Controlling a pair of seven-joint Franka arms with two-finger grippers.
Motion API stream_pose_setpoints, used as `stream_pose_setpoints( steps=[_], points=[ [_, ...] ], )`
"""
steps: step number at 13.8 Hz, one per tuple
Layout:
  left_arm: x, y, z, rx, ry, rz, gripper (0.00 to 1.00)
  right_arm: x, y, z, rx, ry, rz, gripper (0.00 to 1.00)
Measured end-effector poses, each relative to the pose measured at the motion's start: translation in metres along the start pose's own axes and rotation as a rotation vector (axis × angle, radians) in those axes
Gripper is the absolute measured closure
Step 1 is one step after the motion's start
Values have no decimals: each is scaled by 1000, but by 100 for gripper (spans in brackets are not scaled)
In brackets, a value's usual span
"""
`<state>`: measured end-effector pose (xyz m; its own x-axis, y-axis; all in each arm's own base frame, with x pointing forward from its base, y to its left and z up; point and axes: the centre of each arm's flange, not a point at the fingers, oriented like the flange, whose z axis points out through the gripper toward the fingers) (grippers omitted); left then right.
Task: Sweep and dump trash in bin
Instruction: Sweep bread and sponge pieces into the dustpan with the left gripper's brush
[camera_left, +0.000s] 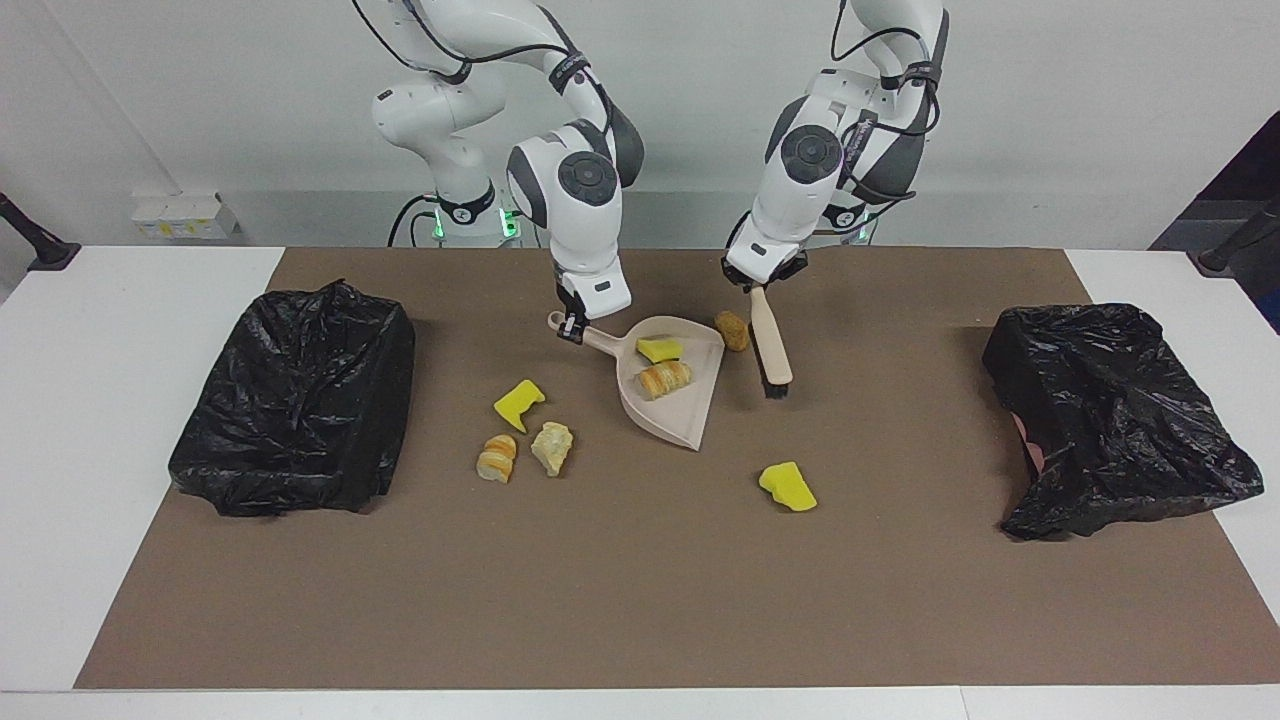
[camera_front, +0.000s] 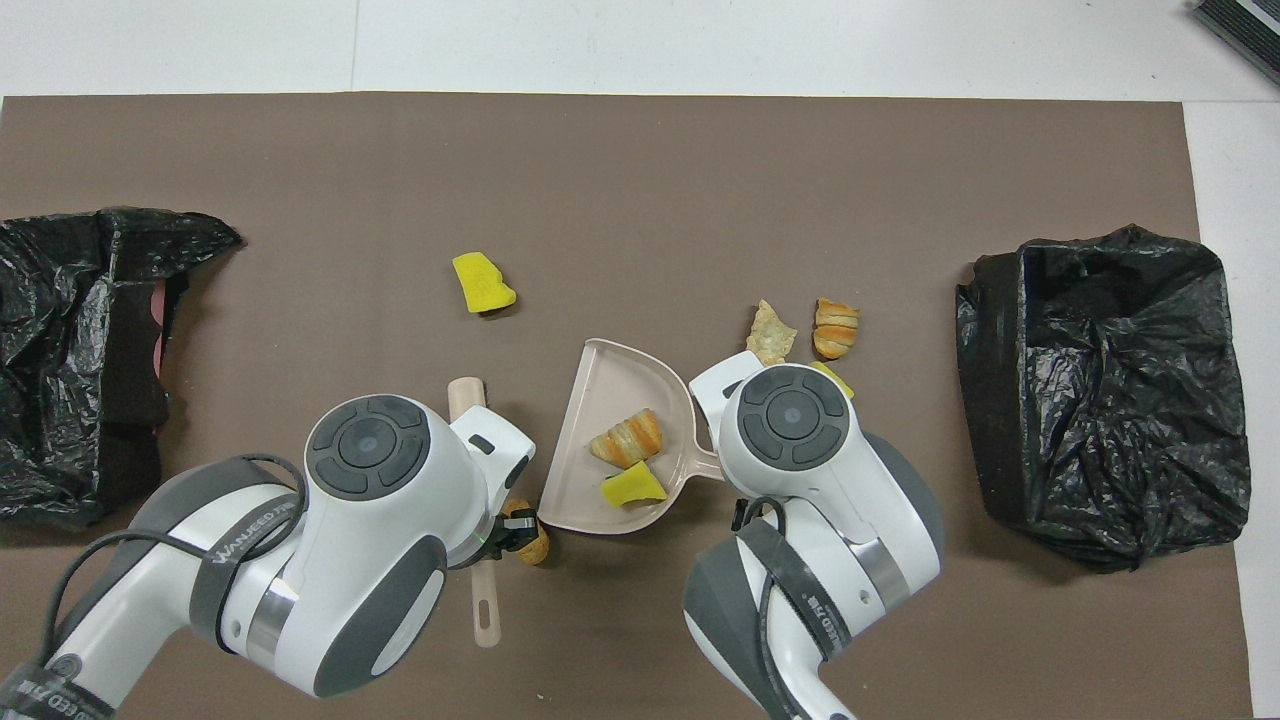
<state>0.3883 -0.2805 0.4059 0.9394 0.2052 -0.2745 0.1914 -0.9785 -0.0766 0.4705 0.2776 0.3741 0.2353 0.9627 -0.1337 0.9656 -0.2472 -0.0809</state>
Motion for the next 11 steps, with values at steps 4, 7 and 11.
stream_pose_setpoints(
  steps=[4, 7, 11],
  points=[
    [-48, 23, 13, -25, -45, -365, 74, -14, 13, 2, -1, -8, -151, 68],
    [-76, 41, 31, -71, -42, -536, 74, -14, 8, 7, -1, -19, -171, 68],
    [-83, 37, 74, -87, -37, -558, 74, -14, 4, 11, 1, -22, -169, 68]
  ],
)
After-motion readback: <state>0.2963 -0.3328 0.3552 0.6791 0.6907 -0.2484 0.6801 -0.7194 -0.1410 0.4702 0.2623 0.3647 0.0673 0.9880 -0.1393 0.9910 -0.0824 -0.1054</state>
